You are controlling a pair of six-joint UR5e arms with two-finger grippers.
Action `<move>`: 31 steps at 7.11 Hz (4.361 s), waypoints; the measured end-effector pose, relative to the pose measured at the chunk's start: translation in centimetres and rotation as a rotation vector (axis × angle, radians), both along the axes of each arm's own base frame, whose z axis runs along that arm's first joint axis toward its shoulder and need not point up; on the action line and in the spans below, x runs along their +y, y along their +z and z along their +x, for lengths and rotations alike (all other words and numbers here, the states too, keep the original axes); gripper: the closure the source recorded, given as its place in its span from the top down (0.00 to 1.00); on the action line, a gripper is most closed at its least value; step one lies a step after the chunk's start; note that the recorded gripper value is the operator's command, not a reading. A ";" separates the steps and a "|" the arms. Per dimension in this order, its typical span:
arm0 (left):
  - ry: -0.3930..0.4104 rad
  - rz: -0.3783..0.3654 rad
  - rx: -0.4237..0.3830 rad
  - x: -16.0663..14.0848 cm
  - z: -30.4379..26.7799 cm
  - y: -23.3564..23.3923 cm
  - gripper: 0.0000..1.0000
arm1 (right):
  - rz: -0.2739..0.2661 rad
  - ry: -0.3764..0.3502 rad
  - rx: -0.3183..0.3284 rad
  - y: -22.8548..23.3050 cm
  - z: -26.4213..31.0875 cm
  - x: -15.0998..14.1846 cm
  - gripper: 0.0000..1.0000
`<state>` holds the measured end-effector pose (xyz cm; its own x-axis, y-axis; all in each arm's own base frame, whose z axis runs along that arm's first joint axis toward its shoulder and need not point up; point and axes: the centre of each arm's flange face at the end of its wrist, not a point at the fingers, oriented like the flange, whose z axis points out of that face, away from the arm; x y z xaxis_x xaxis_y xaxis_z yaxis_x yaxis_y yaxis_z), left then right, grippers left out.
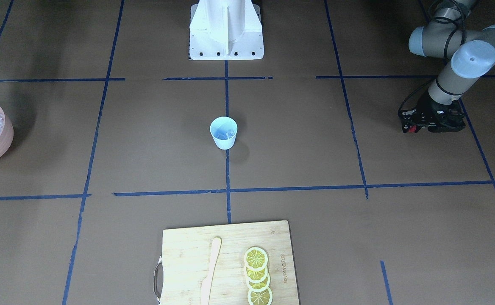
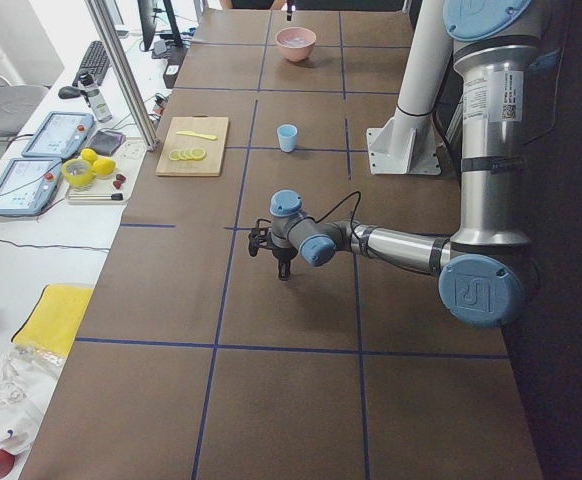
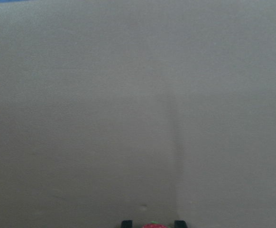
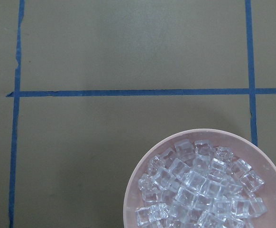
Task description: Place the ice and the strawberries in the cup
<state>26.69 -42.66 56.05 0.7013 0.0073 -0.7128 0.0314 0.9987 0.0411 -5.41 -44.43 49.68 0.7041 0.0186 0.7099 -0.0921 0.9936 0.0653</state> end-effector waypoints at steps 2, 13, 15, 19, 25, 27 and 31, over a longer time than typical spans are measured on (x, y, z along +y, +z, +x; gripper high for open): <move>-0.049 -0.033 0.165 0.1 0.8 -9.5 0.00 | 0.001 0.001 0.000 0.0 0.0 0.0 0.99; -0.179 -0.024 0.379 0.1 27.5 -42.3 0.58 | 0.016 0.002 -0.003 -0.4 0.1 0.2 0.99; -0.177 -0.022 0.377 0.1 27.6 -42.1 0.70 | 0.015 0.002 -0.003 -0.4 0.1 0.1 0.99; -0.184 -0.016 0.386 0.1 26.5 -42.1 0.89 | 0.014 0.002 -0.003 -0.4 0.2 0.0 0.99; 0.094 0.263 -0.022 -3.7 -3.5 -23.3 0.90 | 0.004 0.003 0.036 1.9 4.9 -0.6 0.99; 0.227 0.308 -0.104 -5.7 -16.6 -13.7 0.90 | 0.000 -0.033 0.056 4.2 6.5 -2.1 0.99; 0.280 0.155 -0.045 -7.5 -32.2 3.7 1.00 | 0.008 -0.089 0.066 8.1 8.7 -4.5 0.99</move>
